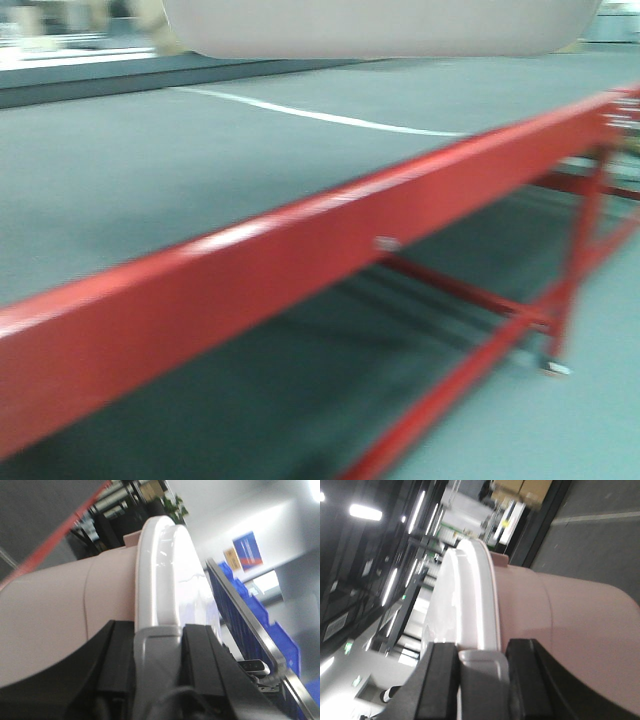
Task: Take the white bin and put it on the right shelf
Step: 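Carry the held bin past the red table toward the steel shelves, then carry the bin up to the shelf rack with blue crates, then push the held bin forward onto the upper roller shelf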
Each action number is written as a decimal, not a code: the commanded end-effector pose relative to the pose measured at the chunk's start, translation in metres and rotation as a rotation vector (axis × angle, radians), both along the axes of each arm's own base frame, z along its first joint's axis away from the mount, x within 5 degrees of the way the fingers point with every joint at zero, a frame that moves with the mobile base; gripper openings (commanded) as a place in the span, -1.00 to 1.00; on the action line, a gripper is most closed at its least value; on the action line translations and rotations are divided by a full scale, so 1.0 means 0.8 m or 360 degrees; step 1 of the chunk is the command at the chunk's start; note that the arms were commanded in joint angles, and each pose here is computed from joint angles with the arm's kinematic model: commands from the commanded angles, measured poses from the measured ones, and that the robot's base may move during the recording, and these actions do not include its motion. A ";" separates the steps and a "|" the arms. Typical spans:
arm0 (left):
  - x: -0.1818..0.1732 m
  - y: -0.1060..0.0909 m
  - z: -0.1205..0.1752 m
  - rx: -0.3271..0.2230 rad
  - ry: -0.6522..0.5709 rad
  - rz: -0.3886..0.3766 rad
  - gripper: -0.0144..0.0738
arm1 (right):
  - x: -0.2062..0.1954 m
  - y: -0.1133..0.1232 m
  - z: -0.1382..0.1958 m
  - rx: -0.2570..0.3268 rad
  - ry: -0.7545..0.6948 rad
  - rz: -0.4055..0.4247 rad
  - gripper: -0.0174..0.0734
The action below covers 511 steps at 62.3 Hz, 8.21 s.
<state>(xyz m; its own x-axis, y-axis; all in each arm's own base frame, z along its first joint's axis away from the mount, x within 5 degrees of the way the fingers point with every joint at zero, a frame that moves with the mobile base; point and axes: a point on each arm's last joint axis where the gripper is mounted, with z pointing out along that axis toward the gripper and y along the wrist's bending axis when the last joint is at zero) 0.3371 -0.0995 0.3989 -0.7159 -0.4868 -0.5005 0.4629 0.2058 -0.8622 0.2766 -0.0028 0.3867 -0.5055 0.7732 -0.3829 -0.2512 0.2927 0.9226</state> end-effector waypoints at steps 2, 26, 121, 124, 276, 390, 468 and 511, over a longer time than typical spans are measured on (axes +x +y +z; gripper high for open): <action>-0.062 -0.028 0.055 -0.0308 -0.0269 -0.0613 -0.94 | -0.021 0.024 0.038 0.0162 -0.0210 0.0284 -0.48; -0.062 -0.028 0.055 -0.0308 -0.0269 -0.0613 -0.94 | -0.021 0.024 0.038 0.0162 -0.0210 0.0284 -0.48; -0.062 -0.028 0.055 -0.0306 -0.0269 -0.0613 -0.94 | -0.021 0.024 0.038 0.0162 -0.0210 0.0284 -0.48; -0.062 -0.028 0.055 -0.0306 -0.0269 -0.0613 -0.94 | -0.021 0.024 0.038 0.0162 -0.0210 0.0284 -0.48; -0.062 -0.028 0.054 -0.0293 -0.0267 -0.0613 -0.94 | -0.021 0.024 0.038 0.0162 -0.0208 0.0279 -0.48; -0.061 -0.029 0.052 -0.0283 -0.0262 -0.0607 -0.94 | -0.021 0.024 0.038 0.0162 -0.0208 0.0279 -0.48; -0.061 -0.029 0.052 -0.0283 -0.0262 -0.0607 -0.94 | -0.021 0.024 0.038 0.0162 -0.0208 0.0279 -0.48; -0.053 -0.027 0.051 -0.0269 -0.0233 -0.0496 -0.94 | -0.019 0.022 0.038 0.0159 -0.0199 0.0244 -0.48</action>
<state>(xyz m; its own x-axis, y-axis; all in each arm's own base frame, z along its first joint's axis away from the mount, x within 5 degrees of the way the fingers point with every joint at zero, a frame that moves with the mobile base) 0.3389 -0.1000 0.3960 -0.7238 -0.4823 -0.4935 0.4559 0.2027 -0.8667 0.2785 -0.0042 0.3856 -0.4960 0.7830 -0.3752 -0.2415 0.2907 0.9258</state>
